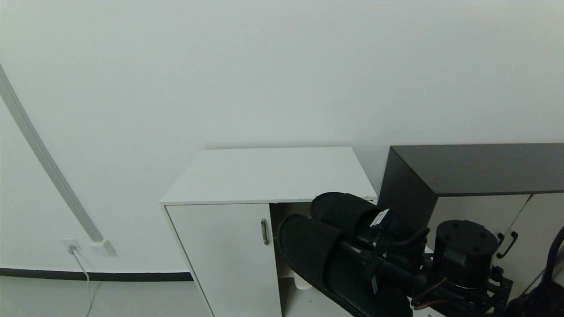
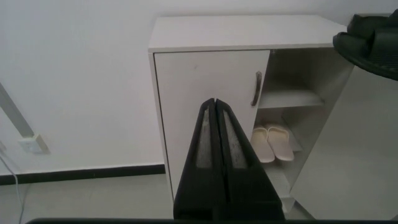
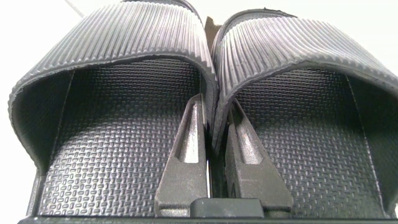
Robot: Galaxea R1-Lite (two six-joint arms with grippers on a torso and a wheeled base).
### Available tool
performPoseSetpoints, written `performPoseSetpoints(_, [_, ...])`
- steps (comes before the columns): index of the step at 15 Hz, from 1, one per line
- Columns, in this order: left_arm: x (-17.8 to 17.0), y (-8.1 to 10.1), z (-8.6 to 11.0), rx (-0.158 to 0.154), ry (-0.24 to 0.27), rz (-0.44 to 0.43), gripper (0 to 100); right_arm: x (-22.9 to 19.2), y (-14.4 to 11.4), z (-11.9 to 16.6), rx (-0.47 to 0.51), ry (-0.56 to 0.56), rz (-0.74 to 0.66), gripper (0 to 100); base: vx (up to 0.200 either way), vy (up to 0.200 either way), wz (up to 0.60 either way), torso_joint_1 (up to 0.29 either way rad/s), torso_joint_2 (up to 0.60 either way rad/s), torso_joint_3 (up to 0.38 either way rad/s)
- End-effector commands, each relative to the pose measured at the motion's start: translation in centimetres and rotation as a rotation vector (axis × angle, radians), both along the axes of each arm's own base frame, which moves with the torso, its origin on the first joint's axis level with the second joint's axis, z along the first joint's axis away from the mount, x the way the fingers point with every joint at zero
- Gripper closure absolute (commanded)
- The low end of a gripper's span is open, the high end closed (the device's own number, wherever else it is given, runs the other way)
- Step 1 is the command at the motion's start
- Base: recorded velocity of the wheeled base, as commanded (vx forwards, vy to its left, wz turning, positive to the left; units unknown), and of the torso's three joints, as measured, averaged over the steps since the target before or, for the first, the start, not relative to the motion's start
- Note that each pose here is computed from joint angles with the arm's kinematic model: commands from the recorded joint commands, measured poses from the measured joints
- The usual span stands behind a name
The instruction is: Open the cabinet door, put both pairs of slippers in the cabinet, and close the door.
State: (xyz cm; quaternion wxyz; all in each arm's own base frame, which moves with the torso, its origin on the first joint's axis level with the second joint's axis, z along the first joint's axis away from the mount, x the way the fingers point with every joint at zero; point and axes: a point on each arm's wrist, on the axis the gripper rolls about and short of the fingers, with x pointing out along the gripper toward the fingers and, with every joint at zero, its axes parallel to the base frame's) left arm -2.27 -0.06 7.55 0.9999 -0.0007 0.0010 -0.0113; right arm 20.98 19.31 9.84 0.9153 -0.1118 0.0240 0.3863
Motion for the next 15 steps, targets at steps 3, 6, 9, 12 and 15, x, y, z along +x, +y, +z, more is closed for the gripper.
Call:
performPoseSetpoints(3, [0.0,0.0,0.0,-0.002,0.0,0.001,100,-0.08,-0.04,-0.27,-0.009,0.008,0.001,100,0.0,0.0,0.0,-0.185,0.41,0.243])
performPoseSetpoints(6, [0.0,0.0,0.0,0.0,0.0,0.001,100,-0.08,-0.04,-0.27,-0.009,0.008,0.001,100,0.0,0.0,0.0,-0.219,0.53,0.307])
performPoseSetpoints(9, [0.0,0.0,0.0,-0.002,0.0,0.001,100,-0.16,-0.12,-0.38,-0.012,0.013,0.001,100,0.0,0.0,0.0,-0.217,0.54,0.325])
performPoseSetpoints(12, [0.0,0.0,0.0,-0.002,0.0,0.001,100,-0.16,-0.12,-0.38,-0.013,0.012,0.001,100,0.0,0.0,0.0,-0.204,0.54,0.323])
performPoseSetpoints(15, [0.0,0.01,0.0,-0.002,0.0,0.004,100,-0.21,-0.1,-0.41,-0.014,0.014,0.004,100,0.0,0.0,0.0,-0.19,0.52,0.325])
